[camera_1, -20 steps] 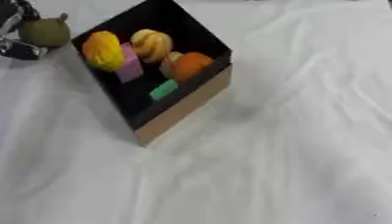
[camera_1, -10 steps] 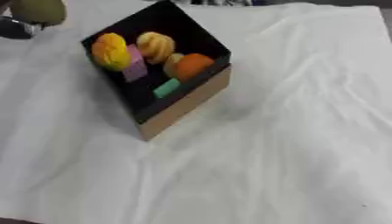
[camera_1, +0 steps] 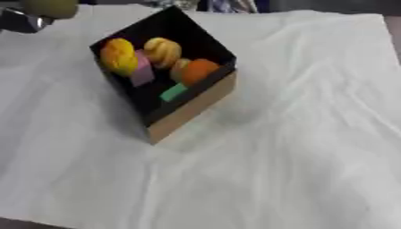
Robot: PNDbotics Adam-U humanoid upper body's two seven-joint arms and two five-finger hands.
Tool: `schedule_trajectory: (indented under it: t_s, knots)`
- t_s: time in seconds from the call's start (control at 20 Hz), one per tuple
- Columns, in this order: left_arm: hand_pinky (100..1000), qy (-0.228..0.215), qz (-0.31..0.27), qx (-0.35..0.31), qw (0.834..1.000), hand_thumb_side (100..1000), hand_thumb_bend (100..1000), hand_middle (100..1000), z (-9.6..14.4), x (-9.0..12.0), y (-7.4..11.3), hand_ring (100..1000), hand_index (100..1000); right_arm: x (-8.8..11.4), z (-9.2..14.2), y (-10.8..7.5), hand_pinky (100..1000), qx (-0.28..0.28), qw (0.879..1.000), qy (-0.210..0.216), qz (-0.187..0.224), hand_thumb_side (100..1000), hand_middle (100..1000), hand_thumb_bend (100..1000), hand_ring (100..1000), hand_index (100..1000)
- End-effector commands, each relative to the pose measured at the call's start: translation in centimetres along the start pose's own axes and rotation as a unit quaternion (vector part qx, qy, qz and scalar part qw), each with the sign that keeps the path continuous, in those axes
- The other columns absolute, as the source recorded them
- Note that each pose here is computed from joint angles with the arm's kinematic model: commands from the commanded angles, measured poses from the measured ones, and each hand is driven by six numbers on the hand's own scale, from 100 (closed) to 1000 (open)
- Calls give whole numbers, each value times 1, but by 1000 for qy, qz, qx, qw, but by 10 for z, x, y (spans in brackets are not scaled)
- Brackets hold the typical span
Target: Pick up objects on the table and place them in the box.
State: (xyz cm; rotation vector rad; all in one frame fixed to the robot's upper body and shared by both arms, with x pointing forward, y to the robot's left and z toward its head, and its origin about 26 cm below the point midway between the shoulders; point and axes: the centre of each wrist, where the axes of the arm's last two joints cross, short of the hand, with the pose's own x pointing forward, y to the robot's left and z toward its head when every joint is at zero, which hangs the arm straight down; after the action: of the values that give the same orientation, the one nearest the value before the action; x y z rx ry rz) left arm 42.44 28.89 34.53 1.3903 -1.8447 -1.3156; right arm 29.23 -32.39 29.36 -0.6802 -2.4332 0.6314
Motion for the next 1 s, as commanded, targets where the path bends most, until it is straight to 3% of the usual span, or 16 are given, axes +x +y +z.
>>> schedule_trajectory:
  t_s: [0.05,0.4,0.75,1.0]
  knots:
    - [664,-50,4,16,999,100,305,556,-2,20,24,629,583,7,-6,-8,892,3,1000,-18,8,540,666,100,873,758]
    - [671,-149,43,-7,988,100,247,557,-9,75,29,624,584,8,-8,-7,892,2,1000,-20,3,545,665,100,873,757]
    - [691,-193,85,-52,976,100,163,579,-20,105,11,628,608,10,-10,-6,892,3,1000,-23,-1,546,663,100,873,757]
    - [725,-207,92,-89,970,100,295,640,-29,114,-6,677,673,11,-12,-5,891,4,1000,-27,-4,545,662,100,873,757]
